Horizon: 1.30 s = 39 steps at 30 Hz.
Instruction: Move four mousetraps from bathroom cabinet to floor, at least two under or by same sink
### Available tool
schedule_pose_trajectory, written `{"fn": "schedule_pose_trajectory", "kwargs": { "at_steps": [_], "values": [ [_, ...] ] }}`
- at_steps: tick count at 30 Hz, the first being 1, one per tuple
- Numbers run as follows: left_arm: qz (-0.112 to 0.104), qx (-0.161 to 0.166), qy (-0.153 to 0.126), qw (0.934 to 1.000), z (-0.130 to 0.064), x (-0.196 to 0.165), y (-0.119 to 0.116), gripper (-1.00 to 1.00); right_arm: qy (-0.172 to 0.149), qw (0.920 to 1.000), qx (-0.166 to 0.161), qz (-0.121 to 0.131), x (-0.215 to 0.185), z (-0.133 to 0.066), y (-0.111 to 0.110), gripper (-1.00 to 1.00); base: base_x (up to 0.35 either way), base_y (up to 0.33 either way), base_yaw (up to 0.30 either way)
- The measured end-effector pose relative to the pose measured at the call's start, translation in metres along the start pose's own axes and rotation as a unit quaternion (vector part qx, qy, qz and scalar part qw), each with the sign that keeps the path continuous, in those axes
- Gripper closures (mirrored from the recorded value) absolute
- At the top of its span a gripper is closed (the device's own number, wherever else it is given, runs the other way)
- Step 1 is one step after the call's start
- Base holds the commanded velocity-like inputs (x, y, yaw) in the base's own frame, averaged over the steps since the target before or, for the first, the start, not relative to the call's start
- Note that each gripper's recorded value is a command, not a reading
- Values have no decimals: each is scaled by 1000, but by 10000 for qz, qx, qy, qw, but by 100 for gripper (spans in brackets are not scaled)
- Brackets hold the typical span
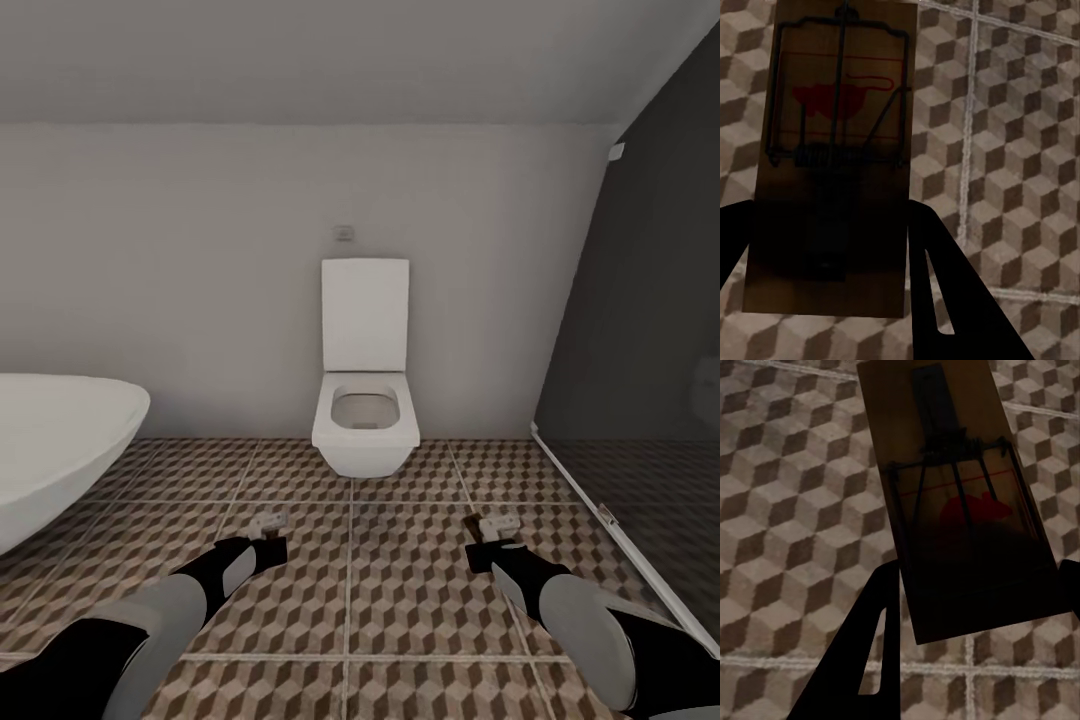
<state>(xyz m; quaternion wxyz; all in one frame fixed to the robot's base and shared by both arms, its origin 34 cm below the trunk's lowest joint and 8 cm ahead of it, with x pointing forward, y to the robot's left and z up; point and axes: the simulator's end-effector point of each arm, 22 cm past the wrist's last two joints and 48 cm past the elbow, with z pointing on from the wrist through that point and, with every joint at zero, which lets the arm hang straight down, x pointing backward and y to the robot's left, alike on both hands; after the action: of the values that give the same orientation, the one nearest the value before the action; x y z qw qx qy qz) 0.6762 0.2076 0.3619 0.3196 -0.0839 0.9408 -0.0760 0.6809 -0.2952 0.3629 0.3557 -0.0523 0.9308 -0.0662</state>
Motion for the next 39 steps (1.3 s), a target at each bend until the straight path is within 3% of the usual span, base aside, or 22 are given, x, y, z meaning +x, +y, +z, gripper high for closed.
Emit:
{"fn": "schedule_pose_trajectory", "kwargs": {
  "at_steps": [17, 29, 39],
  "values": [
    [-3, -15, -90, 10000, -1, -8, 2, 100, -150, 9999, 26, 7, -6, 0, -4, 100, 0, 0, 0],
    [53, -3, -474, 9989, -8, -45, 11, 100, -299, 9995, -4, 36, -13, 0, 1, 100, 0, 0, 0],
    [483, -165, -571, 9971, -9, -50, 27, 100, -294, 9996, -22, 53, -13, 0, 3, 100, 0, 0, 0]
  ]
}}
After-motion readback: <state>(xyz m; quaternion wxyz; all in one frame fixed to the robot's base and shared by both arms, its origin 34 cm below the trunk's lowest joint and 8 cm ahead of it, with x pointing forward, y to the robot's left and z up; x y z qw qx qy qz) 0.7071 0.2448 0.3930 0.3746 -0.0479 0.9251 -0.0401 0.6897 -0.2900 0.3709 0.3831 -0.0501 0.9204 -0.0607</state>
